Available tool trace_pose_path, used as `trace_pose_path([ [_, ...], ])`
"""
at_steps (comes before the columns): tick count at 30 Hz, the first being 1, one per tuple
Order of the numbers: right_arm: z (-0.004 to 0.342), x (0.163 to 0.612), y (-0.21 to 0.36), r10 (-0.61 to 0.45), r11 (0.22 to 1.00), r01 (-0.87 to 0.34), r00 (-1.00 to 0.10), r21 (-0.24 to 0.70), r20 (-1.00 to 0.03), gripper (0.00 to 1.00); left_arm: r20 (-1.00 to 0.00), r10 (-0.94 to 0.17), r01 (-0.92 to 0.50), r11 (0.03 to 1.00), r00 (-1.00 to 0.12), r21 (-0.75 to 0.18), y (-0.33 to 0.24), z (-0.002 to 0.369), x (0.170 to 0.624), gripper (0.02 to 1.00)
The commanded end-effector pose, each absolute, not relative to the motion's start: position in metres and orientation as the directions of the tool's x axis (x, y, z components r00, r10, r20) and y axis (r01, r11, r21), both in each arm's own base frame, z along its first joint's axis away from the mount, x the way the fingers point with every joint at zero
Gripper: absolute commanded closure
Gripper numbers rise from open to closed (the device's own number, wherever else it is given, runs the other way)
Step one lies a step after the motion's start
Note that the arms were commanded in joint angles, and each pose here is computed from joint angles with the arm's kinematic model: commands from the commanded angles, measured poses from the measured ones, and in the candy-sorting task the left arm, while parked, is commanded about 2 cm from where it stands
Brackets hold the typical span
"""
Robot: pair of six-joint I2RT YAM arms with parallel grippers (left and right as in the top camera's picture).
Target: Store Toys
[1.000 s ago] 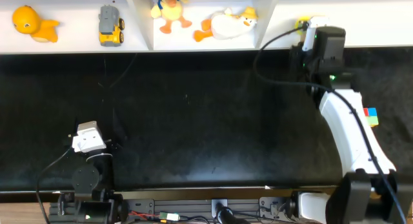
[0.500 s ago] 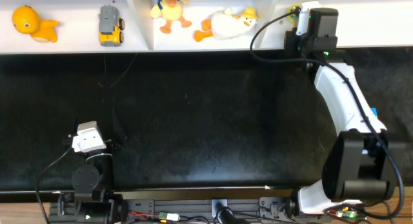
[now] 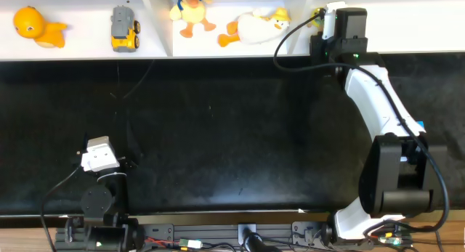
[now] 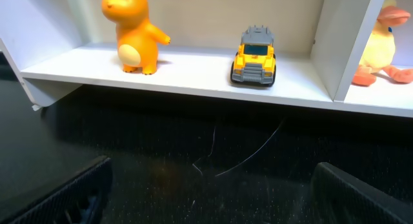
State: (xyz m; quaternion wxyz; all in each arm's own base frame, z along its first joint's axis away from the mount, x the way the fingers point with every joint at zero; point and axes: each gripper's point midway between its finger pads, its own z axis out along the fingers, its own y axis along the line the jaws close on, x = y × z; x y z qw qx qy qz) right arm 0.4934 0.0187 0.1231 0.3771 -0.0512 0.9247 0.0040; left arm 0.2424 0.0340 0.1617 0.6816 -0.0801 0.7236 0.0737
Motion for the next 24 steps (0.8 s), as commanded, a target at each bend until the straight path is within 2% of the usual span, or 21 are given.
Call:
trace_pose_path([
  [1,0.133,0.503,0.024,-0.087,0.994,-0.105,-0.686,-0.020,-0.723,0.702,-0.998,0.005,-0.226,0.974,-0.056,0.018,0.036,0.162,0.242,0.020],
  [6,0.133,0.503,0.024,-0.065,0.996,-0.089,-0.687,-0.004,-0.723,0.656,-0.998,0.005,-0.226,0.974,-0.056,0.018,0.036,0.162,0.242,0.023],
  [12,0.148,0.498,0.025,-0.065,0.996,-0.088,-0.675,-0.008,-0.735,0.483,-0.998,0.005,-0.226,0.974,-0.056,0.018,0.036,0.162,0.242,0.020],
  [14,0.158,0.495,0.024,-0.068,0.996,-0.089,-0.662,-0.013,-0.746,0.478,-0.998,0.005,-0.226,0.974,-0.056,0.018,0.036,0.162,0.242,0.020],
  [18,0.167,0.481,0.024,-0.069,0.996,-0.089,-0.670,-0.012,-0.739,0.408,-0.998,0.005,-0.226,0.974,-0.056,0.018,0.036,0.162,0.242,0.020],
  [24,0.164,0.447,0.031,-0.085,0.994,-0.107,-0.696,-0.013,-0.713,0.323,-0.998,0.005,-0.226,0.974,-0.056,0.018,0.036,0.162,0.242,0.020],
])
